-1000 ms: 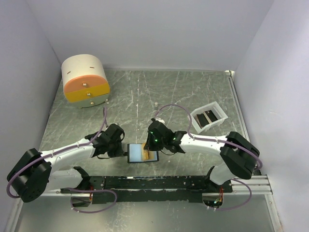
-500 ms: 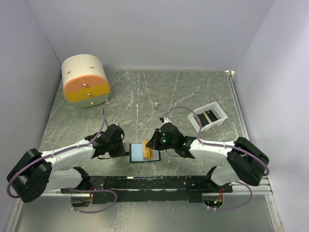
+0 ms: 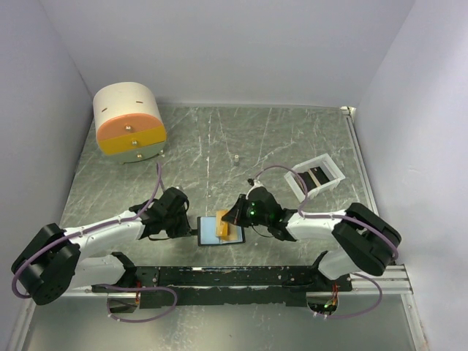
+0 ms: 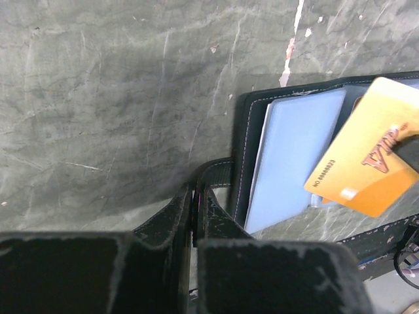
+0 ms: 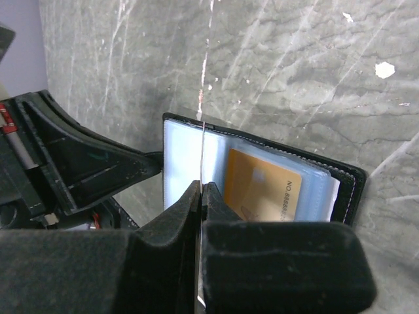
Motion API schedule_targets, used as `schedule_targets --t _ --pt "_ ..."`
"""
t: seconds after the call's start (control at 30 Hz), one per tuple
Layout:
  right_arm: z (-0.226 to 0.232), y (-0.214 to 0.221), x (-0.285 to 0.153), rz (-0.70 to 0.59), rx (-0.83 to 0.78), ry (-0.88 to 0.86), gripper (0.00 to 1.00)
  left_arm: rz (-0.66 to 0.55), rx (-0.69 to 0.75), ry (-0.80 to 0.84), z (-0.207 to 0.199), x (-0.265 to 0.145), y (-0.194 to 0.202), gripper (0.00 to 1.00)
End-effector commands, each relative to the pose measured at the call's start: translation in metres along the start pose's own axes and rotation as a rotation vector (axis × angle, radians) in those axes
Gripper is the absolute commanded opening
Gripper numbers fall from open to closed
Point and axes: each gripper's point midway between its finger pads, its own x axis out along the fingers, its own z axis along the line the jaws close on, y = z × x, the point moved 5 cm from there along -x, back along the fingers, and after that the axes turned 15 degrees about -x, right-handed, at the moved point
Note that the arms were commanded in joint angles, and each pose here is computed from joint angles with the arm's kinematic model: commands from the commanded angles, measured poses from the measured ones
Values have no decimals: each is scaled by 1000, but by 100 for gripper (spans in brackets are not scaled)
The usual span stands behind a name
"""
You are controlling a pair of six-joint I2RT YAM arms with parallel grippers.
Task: Put the credit cards into the card holder
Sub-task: Insert the credit card into the card holder.
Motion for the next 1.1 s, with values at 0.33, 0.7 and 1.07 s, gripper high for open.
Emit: schedule_targets --t 0.33,0.7,1.07 --pt "-10 1 0 -51 48 -6 0 35 2 -60 16 4 7 7" --pt "-18 1 3 -63 78 -19 0 37 -5 -56 18 5 9 7" --pt "-20 11 3 -45 104 -37 0 38 -8 -57 19 6 10 7"
